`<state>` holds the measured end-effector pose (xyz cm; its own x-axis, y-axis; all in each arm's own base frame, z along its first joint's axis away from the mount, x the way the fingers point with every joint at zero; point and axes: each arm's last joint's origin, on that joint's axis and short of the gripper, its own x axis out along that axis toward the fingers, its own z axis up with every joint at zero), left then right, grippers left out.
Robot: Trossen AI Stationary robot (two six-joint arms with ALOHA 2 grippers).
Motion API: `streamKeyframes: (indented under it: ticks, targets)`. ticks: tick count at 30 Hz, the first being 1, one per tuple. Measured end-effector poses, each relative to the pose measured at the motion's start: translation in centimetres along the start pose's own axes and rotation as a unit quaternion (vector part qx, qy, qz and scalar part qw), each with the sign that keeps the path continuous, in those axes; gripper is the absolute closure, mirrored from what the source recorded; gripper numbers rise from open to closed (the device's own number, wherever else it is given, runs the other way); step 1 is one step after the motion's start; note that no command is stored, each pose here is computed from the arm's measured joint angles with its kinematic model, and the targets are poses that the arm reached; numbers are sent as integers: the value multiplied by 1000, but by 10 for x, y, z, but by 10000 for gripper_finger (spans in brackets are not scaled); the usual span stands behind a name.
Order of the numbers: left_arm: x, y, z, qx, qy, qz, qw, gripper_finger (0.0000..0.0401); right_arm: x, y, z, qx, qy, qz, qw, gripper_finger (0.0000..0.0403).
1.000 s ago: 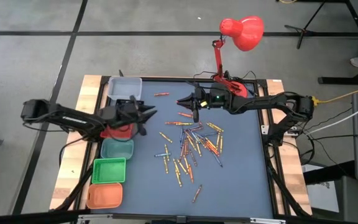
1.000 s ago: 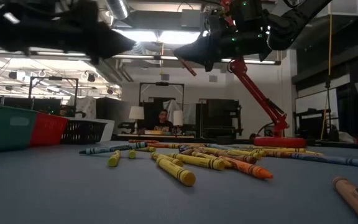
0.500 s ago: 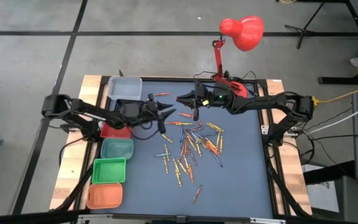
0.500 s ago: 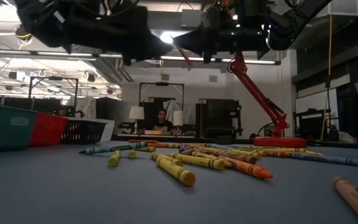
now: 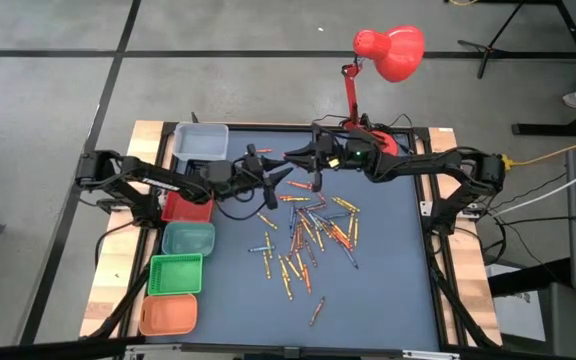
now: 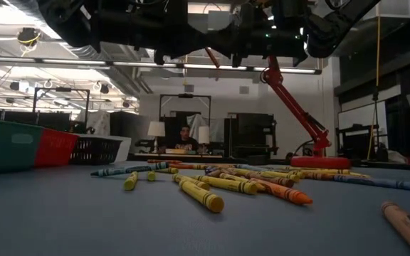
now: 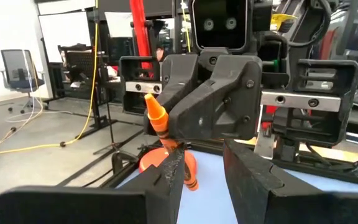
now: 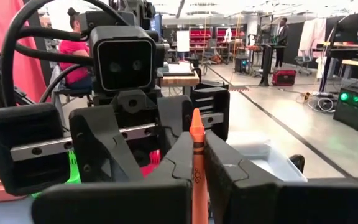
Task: Sort crayons
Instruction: Put the orange crayon into the transparent bin
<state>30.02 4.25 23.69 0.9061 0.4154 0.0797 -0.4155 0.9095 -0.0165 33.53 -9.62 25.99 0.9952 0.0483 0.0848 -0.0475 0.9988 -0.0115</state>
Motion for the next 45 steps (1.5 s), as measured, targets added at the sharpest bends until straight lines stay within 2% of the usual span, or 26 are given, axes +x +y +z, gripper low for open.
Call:
streamKeyframes:
  ticks: [8,18,34,39,45]
  targets:
    - [1,0,0,2,5,-1,1000,305,0,0,1,-2,-5,2,1000,386]
    - [0,0,-9,12,49,6,999,305,0,1,0,0,-2,7,1000,386]
    - [2,4,-1,17,8,2,1000,305,0,1,0,0,-2,13,1000,386]
    - [5,10,-1,18,7,-43,999,305,0,1,0,0,-2,14,1000,386]
    - [6,15,-1,19,7,-44,999,305,0,1,0,0,-2,14,1000,386]
